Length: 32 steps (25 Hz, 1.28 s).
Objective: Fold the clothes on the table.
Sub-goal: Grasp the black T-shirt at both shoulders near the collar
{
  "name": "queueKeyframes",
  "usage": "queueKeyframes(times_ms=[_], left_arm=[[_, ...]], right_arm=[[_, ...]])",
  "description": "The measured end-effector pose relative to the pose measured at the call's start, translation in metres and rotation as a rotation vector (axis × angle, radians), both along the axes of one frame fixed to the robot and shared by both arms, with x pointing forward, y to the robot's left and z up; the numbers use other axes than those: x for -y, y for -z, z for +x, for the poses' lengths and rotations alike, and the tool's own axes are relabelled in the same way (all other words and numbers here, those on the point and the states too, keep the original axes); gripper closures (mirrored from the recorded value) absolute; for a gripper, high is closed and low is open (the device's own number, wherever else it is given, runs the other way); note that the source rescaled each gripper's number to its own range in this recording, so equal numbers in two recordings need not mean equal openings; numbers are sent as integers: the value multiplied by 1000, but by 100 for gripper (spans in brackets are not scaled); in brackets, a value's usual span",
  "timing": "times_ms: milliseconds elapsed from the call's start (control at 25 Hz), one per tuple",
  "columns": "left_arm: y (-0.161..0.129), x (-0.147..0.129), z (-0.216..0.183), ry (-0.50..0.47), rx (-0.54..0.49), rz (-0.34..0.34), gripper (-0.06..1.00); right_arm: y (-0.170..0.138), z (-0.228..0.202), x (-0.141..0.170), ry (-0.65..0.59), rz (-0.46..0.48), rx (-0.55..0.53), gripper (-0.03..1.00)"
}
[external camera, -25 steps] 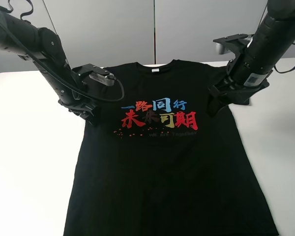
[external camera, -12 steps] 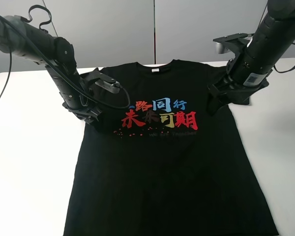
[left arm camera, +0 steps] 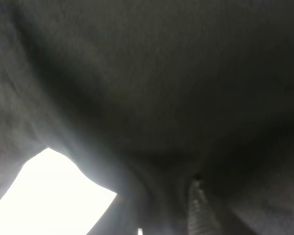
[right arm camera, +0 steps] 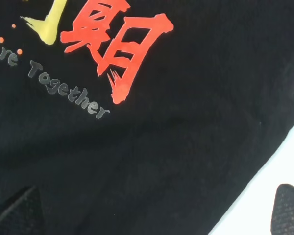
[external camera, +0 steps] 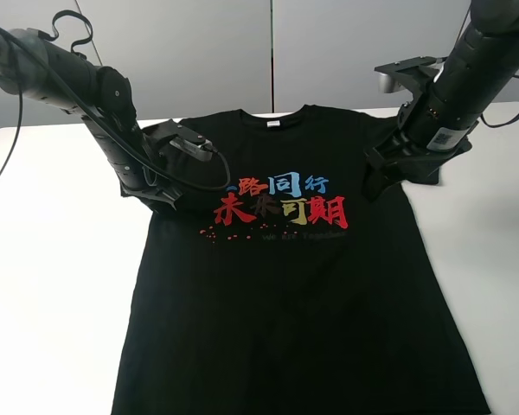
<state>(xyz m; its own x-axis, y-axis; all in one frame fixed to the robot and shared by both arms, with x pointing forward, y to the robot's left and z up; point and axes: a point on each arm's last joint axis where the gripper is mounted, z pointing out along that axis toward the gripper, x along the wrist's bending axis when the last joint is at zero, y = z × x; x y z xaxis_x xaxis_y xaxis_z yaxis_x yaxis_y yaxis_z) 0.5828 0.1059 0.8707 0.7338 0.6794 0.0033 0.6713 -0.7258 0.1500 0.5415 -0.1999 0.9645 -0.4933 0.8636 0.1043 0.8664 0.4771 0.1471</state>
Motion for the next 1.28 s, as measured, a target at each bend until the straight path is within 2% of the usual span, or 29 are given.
queueKeyframes(times_ms=[120, 200, 400, 560, 680, 960, 1280], left_arm=[[0, 0, 0, -1, 3, -3, 87], [0, 0, 0, -2, 3, -3, 93], [0, 0, 0, -1, -3, 0, 94], [0, 0, 0, -3, -3, -2, 94], [-3, 1, 1, -3, -10, 0, 94], [-9, 4, 5, -2, -9, -6, 94], [-10, 3, 4, 28, -21, 3, 94]], right_arm=[[0, 0, 0, 0, 0, 0, -3], [0, 0, 0, 10, -3, -1, -3], [0, 1, 3, 13, -33, 10, -3], [7, 5, 11, 15, -132, 31, -3], [20, 9, 14, 14, -175, 1, -3], [55, 19, 13, -5, -205, -17, -3], [71, 30, 11, -24, -202, 50, -3]])
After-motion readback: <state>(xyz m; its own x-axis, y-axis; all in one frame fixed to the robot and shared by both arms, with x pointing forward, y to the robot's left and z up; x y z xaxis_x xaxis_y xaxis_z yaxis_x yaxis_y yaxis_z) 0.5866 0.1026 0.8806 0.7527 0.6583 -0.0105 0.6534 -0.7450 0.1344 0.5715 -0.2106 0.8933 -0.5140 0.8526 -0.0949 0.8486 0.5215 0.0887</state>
